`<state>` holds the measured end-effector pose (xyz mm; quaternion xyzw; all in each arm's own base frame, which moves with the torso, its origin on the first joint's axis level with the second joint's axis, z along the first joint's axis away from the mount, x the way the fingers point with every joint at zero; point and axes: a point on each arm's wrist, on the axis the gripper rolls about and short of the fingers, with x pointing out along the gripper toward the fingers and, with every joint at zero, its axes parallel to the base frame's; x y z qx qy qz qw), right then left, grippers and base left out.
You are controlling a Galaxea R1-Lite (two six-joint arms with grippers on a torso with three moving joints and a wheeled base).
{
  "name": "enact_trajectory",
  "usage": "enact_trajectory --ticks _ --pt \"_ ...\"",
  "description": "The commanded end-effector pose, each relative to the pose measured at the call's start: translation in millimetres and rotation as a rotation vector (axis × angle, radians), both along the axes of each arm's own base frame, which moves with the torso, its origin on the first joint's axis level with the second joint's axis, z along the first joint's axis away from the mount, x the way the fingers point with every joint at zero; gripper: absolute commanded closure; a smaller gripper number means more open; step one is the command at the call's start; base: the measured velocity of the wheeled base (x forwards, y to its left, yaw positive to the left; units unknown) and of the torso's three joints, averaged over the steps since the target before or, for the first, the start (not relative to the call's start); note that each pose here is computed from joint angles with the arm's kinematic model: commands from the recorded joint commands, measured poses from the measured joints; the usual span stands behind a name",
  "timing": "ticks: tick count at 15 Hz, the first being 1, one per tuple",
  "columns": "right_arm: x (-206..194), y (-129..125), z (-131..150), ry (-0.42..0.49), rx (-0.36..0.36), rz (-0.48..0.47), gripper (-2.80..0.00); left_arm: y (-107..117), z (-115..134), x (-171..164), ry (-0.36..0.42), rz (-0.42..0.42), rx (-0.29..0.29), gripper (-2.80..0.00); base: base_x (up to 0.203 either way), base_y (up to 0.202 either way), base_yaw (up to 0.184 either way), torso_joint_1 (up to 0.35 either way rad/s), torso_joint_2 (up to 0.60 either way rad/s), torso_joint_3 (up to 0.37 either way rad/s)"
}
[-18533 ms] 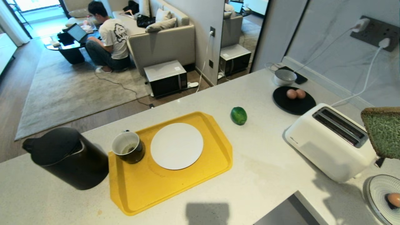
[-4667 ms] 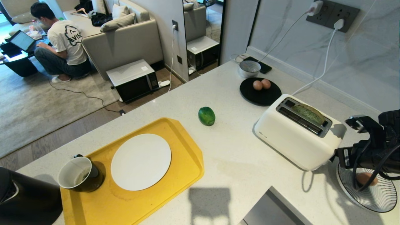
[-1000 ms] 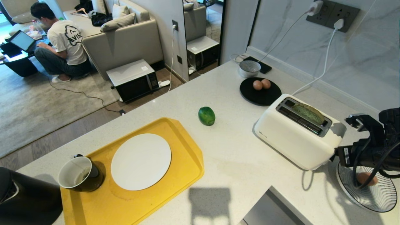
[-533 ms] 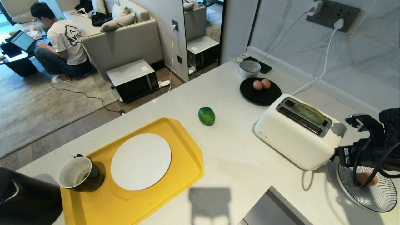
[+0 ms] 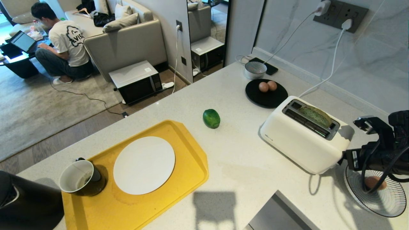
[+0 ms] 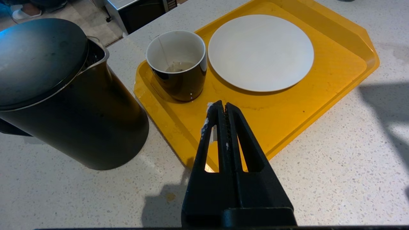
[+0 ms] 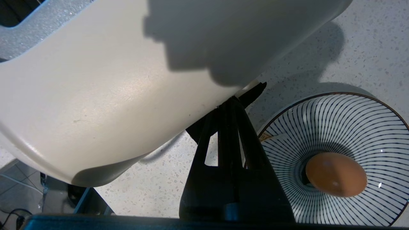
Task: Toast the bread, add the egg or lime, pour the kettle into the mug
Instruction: Use a bread toaster
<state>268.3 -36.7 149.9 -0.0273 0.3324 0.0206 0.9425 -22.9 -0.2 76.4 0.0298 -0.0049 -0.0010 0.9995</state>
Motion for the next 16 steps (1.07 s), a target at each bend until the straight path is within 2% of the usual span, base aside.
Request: enact_trajectory --ticks 1,16 --pt "-0.5 0.1 1.4 -0.006 -0.001 0.002 0.0 0.0 0.0 -0.1 -0.001 0.001 0.0 0.0 0.0 0.0 0.0 0.0 0.0 0.0" --pt "1.3 -0.2 -1.1 0.003 -0.001 0.003 0.0 0.0 0.0 -0.1 -0.001 0.001 0.0 0.0 0.0 0.0 0.0 0.0 0.0 0.0"
